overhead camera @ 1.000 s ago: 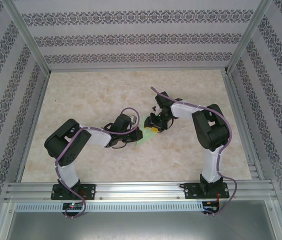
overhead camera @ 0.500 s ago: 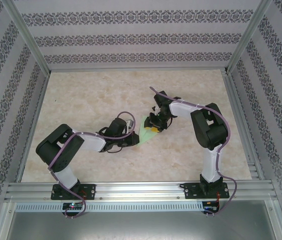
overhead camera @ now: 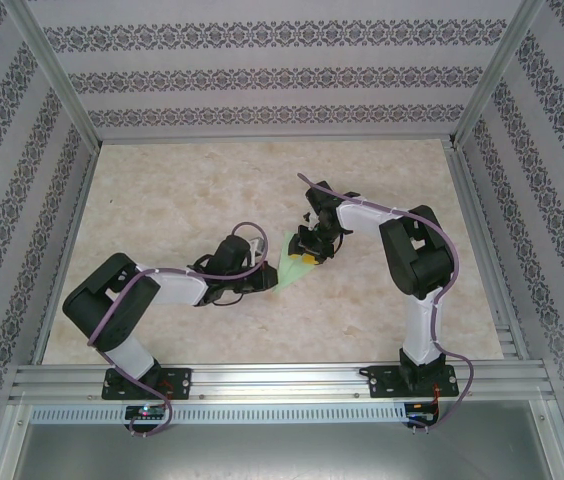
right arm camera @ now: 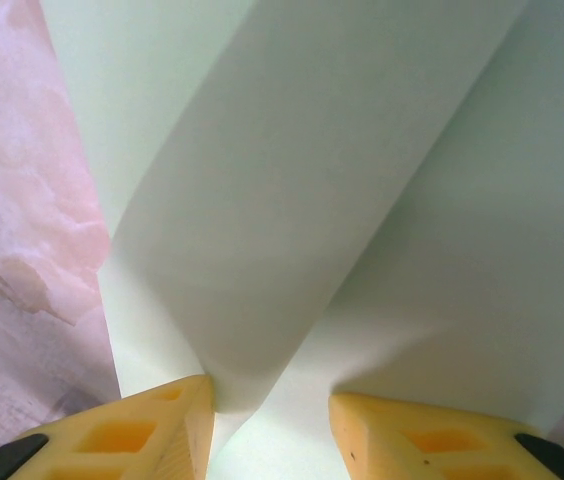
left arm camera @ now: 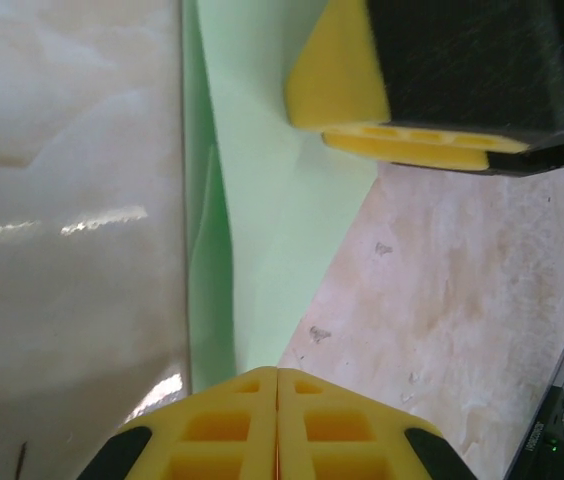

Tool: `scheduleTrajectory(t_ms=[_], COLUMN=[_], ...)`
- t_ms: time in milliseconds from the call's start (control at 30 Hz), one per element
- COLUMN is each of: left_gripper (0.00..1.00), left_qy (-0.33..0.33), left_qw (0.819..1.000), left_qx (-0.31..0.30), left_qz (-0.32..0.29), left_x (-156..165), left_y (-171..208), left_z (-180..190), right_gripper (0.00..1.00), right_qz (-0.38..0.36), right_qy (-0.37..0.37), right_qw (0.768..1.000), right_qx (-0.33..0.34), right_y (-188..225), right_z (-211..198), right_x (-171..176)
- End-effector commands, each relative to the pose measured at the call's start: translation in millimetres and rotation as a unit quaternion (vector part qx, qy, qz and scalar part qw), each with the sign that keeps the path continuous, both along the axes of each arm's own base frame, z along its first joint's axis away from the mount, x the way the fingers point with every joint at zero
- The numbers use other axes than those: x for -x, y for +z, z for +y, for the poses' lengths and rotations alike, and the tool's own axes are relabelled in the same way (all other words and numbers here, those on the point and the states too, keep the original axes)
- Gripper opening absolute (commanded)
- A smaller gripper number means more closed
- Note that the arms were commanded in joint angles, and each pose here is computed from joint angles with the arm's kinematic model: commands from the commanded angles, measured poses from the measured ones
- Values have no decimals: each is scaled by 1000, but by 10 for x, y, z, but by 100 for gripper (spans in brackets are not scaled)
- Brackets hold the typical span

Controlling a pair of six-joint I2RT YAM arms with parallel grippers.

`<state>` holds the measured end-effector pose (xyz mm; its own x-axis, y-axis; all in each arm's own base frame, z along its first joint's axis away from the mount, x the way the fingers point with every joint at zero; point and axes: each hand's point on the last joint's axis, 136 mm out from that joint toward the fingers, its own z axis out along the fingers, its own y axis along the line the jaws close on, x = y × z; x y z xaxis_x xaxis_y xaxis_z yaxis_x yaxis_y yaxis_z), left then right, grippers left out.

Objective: Fold a paper plane with a square sheet of paper (pick it up from the middle)
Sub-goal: Fourth fold the wing at the center of the table.

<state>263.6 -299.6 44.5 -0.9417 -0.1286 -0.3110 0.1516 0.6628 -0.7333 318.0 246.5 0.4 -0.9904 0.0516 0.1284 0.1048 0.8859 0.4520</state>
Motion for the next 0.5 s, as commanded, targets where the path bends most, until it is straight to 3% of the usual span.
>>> scheduleTrajectory(t_ms=[0, 467], left_gripper=[9, 8], left_qy=[-10, 11], left_qw=[999, 1000], left_qx=[35, 10], left_qz=[-35, -23], left_x=[-156, -364], left_y=[235, 40], left_z=[-211, -283], right_gripper=[41, 38], right_qz=[75, 75], right_qy=[15, 12], right_qw=[970, 972], right_qx=[231, 224], right_y=[-1330, -1336], right_z=[-856, -842], right_x=[562, 570])
